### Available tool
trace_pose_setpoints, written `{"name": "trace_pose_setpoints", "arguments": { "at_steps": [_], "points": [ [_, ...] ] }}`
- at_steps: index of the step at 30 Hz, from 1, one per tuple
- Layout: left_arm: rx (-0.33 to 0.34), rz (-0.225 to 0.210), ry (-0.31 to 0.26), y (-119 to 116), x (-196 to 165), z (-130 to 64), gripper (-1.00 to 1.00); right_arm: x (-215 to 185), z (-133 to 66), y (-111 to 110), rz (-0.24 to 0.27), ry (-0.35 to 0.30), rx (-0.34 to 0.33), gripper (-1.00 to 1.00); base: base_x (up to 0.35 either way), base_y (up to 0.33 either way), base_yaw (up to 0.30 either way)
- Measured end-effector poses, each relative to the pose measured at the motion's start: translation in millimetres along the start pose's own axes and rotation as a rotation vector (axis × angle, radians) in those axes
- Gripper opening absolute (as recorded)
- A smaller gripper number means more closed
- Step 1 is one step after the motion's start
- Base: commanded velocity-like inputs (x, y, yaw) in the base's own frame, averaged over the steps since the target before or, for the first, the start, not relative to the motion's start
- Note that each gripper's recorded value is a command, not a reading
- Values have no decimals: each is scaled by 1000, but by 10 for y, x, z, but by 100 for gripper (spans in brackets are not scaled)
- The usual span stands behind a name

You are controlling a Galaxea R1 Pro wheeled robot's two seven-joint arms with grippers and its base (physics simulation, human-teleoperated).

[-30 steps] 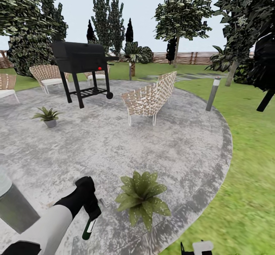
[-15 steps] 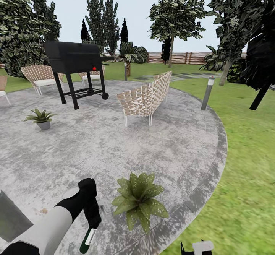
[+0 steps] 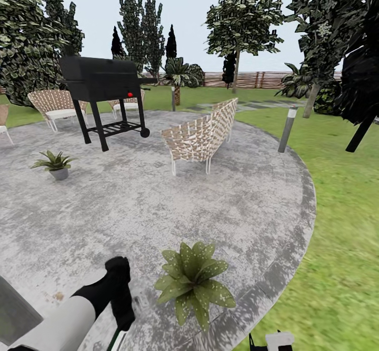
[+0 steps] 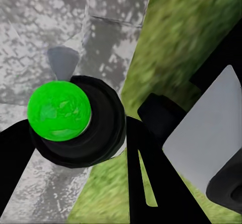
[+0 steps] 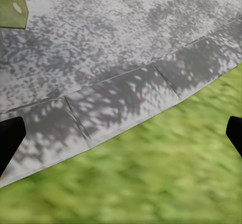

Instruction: Pick up the pesticide atomizer in the garden and spray insectifuge to fully cover both potted plants in the garden.

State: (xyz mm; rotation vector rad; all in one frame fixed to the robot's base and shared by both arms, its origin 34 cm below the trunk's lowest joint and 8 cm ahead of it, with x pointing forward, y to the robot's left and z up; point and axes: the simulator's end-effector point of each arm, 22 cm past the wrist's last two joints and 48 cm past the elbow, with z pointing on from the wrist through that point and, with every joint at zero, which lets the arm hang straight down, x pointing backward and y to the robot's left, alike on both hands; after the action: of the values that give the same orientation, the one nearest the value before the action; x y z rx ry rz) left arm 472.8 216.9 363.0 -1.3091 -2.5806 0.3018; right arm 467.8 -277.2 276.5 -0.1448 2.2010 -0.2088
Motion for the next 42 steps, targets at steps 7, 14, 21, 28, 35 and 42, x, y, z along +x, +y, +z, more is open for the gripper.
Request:
{"name": "trace_pose_setpoints", "arguments": {
  "at_steps": [7,14,21,28,35,42],
  "points": [
    [-5,12,-24,-8,-123,-81,-100,0,0,-1,0,0,0,100,0,0,0],
    [-18,35,-84,98,-408,-495,-100,0,0,-2,0,0,1,100,0,0,0],
    [-18,11,-46,114,-162,-270,-100,0,0,-3,0,0,1,100,0,0,-144],
    [-37,-1,-55,175,-156,-272,-100,0,0,-2,0,0,1,100,0,0,-296],
    [-44,-1,-46,182,-138,-257,-100,-2,0,1,0,-1,0,100,-120,150,-42],
    [-32,-1,-36,144,-113,-204,-100,-3,0,1,0,-2,0,100,-8,11,-81]
  ]
}}
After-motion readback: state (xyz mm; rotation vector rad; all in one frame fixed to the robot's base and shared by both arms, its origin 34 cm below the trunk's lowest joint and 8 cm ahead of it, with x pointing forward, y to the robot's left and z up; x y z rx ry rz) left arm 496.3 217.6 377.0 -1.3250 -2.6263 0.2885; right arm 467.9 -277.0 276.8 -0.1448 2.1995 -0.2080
